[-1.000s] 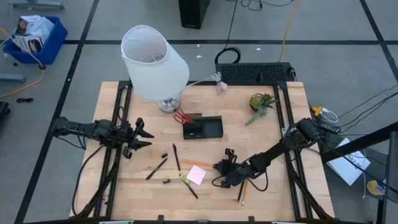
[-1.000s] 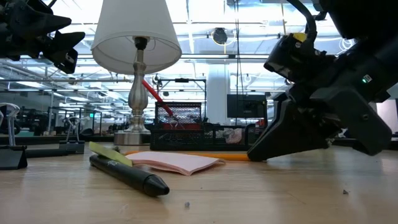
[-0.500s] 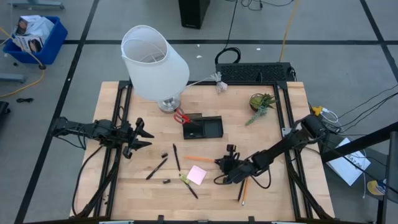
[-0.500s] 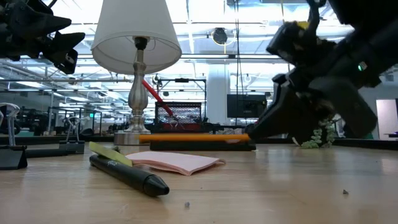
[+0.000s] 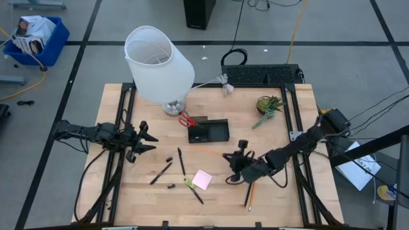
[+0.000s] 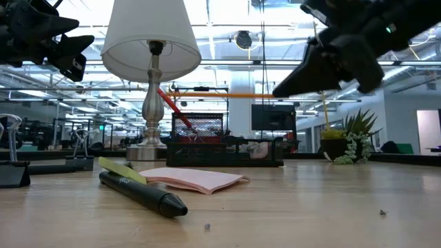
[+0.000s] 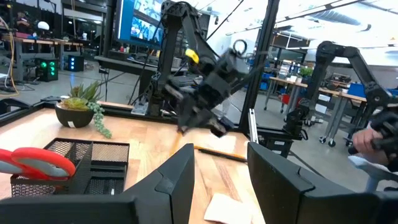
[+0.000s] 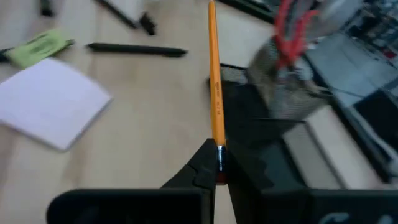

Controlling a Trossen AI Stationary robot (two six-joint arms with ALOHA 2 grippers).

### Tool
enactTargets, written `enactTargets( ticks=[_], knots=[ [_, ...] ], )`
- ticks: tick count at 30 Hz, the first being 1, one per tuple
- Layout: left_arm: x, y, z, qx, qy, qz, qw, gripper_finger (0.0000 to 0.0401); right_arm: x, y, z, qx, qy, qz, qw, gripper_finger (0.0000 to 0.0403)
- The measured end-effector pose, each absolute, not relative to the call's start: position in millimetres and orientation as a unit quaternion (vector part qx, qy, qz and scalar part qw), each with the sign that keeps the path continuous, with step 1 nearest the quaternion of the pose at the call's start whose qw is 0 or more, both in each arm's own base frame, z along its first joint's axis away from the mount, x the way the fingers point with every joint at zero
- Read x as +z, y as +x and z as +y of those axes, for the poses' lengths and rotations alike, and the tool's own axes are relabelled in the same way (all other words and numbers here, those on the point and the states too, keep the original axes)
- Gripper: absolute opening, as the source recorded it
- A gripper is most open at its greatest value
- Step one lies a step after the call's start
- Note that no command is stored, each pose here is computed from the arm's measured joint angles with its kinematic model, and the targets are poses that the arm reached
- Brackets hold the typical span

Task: Pick and place office supplies into organizer
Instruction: Put the left yellow pencil into the top left compartment of the desk organizer

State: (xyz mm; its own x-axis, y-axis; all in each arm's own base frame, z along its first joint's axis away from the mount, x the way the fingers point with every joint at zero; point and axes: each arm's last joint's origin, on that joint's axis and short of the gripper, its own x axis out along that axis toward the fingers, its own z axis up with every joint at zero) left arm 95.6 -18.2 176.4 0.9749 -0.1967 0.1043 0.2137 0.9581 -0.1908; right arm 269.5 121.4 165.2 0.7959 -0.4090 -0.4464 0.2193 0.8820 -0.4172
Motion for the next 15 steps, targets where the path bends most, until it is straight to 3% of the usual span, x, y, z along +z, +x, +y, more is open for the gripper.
enactTargets(
  ticks=[7, 15],
  knots=[
    [176.5, 95.6, -18.1, -0.104, -0.101, -0.042, 0.989, 0.0152, 194.4, 264.3, 93.1, -0.208, -0.163, 0.265, 0.927, 0.0017],
    [176.5, 95.6, -18.1, -0.104, -0.101, -0.042, 0.989, 0.0152, 200.2, 263.9, 67.0, -0.22, -0.177, 0.324, 0.903, 0.0017]
  ],
)
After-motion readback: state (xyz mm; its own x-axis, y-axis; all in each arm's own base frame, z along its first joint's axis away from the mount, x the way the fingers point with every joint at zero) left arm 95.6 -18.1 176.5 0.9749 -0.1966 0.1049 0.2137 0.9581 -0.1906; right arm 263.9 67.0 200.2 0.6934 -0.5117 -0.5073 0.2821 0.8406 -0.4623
